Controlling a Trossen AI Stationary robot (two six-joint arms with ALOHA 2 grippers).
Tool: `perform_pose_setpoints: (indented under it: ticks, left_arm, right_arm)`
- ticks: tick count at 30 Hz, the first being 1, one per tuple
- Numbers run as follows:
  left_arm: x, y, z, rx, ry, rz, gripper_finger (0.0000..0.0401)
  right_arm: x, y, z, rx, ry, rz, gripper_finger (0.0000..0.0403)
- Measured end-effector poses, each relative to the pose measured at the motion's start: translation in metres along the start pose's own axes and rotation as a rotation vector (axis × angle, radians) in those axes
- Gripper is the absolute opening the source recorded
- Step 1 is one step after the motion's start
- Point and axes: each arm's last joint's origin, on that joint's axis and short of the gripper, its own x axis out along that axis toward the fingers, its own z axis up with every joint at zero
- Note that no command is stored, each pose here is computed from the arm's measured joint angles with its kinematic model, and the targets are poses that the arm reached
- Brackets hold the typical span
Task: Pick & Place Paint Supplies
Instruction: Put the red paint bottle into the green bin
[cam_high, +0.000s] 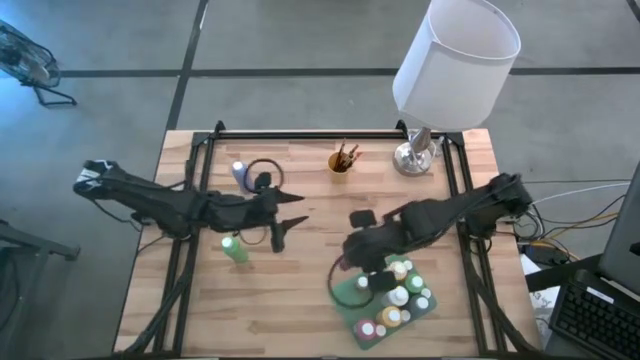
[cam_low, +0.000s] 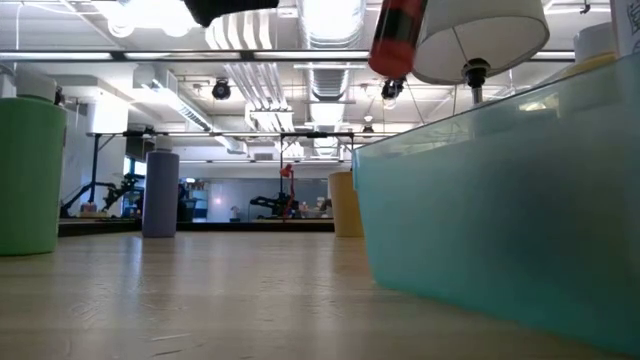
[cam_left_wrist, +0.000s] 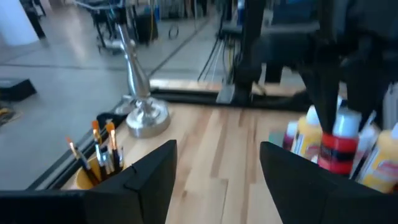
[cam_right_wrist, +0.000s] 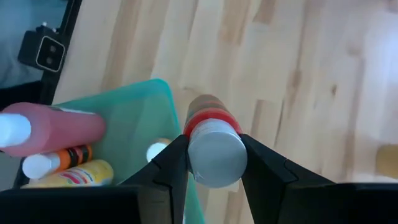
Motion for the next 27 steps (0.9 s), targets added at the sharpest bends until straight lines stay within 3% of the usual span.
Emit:
perform_pose_setpoints:
  ticks: [7, 15, 27]
  left_arm:
    - [-0.011, 0.009, -0.035, -0.126, -0.120, -0.013, 0.0234]
    - [-0.013, 0.012, -0.060, -0.092, -0.180, -0.013, 0.0234]
    - [-0.014, 0.012, -0.058, -0.091, -0.195, -0.013, 0.0234]
  right_arm:
    - [0.024, 0.020, 0.028, 0.028, 0.100, 0.020, 0.0113]
    - [0.040, 0.040, 0.039, 0.094, 0.168, 0.012, 0.0114]
    - [0.066, 0.053, 0.027, 0.196, 0.251, -0.027, 0.0114]
